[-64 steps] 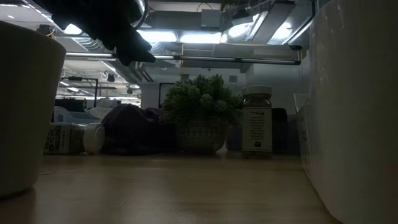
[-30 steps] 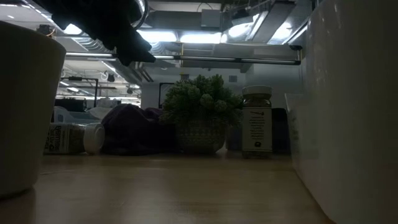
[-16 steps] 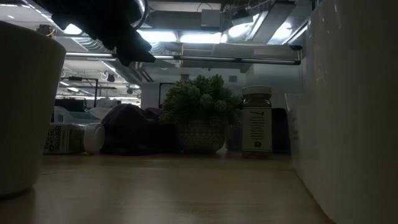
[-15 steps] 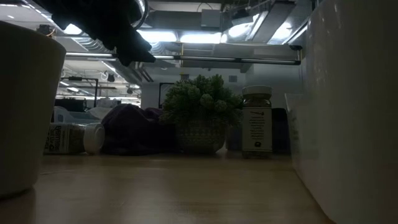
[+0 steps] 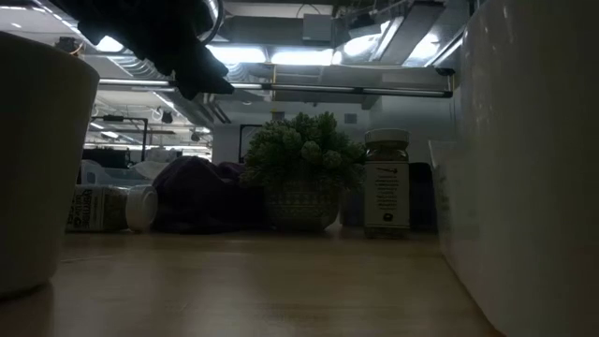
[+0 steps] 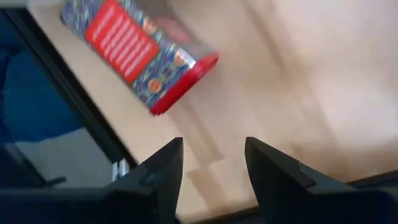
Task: Sort spices by type
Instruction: Put the red seasoning can into the orange bin
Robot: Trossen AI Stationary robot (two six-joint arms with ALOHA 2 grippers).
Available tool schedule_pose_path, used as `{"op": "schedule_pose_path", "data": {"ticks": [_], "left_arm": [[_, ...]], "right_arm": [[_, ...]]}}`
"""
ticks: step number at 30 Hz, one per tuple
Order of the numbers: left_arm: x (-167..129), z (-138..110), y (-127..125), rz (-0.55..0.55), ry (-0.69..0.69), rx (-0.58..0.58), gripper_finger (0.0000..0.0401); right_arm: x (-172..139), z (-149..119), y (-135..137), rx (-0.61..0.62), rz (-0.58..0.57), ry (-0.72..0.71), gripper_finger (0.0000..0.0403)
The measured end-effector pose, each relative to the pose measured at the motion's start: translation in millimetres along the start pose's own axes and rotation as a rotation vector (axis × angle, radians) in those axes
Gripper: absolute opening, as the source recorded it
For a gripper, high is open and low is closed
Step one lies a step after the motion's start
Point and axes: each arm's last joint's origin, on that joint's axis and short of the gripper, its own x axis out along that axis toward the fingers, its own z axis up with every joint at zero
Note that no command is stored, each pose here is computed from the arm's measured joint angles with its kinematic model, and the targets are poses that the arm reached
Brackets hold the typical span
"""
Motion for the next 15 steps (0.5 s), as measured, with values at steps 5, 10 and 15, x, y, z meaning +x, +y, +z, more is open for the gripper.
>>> {"op": "schedule_pose_path", "data": {"ticks": [5,10,15], "left_arm": [[0.0,-0.1,0.1,0.0,0.001,-0.001,0.02],[0.0,-0.1,0.0,0.0,0.001,-0.001,0.02],[0.0,-0.1,0.1,0.0,0.001,-0.001,0.02]], "right_arm": [[-4.2,1.3,-4.6,-0.024,-0.026,-0.064,0.0175],[-3.6,1.2,-8.3,-0.024,-0.07,-0.07,0.0175],[-3.9,1.0,-12.7,-0.021,-0.116,-0.067,0.0175]]}}
